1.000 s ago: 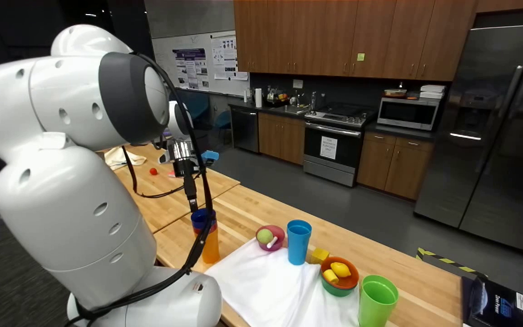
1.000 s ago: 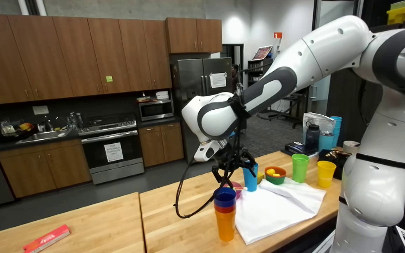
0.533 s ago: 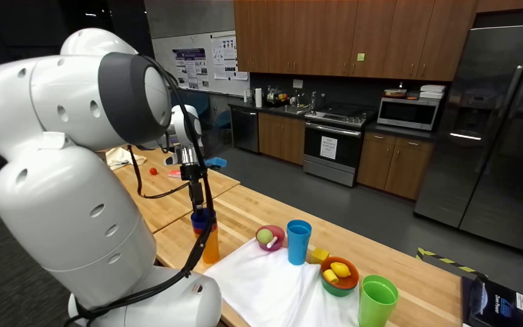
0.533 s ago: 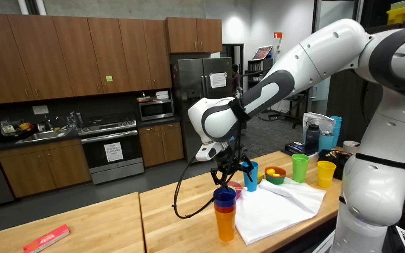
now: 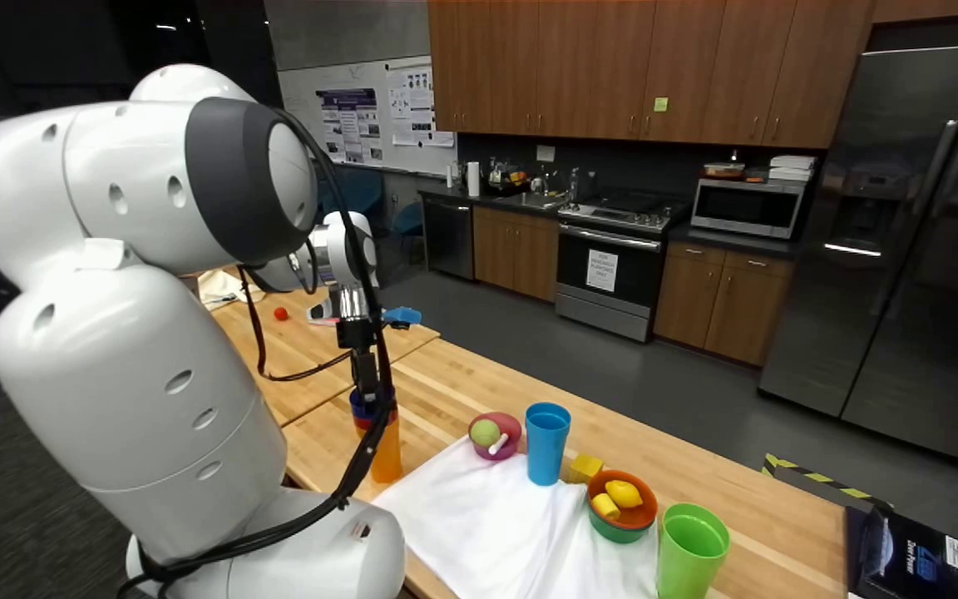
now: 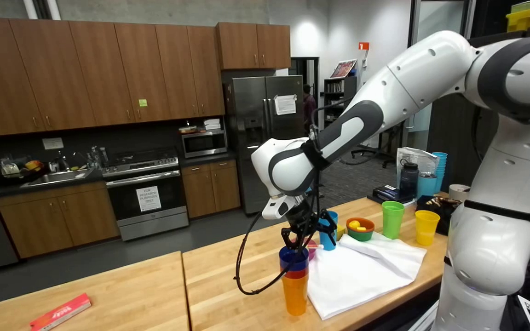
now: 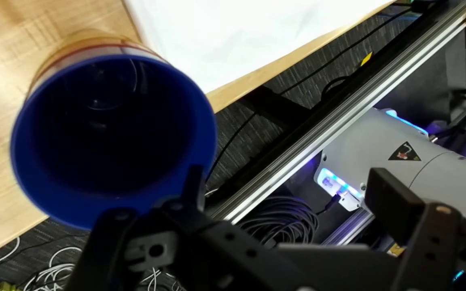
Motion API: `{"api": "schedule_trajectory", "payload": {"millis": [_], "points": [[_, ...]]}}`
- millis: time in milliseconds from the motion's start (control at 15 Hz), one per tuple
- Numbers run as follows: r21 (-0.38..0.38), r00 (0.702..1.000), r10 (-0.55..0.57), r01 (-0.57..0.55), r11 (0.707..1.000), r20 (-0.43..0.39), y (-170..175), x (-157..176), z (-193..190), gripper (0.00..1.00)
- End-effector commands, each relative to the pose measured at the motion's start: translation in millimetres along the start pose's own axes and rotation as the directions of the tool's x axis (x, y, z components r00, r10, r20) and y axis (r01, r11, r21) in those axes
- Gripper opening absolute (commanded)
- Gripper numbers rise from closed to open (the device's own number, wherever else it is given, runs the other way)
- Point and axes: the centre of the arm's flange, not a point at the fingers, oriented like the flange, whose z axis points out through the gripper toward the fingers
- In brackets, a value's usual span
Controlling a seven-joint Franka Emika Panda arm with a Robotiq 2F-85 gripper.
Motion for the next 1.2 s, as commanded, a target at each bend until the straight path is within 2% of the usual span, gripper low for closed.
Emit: {"api": "schedule_trajectory", "payload": {"millis": [0,467,667,867,1133], "points": [[-0.013,1.000,0.019,-0.019,1.000,-0.011,8.9,2.8,11.0,1.00],[-0.016,0.998,0.055,-0.055,0.998,0.020,31.2,7.4,26.0,1.00],[-0.051,0.993,0.116,-0.115,0.992,0.028,38.8,9.7,27.2,1.00],[-0.146,0.972,0.235,-0.229,0.962,0.024,42.5,12.5,24.5,1.00],[-0.257,0.932,0.361,-0.341,0.904,0.035,46.1,15.6,27.4,1.00]]}}
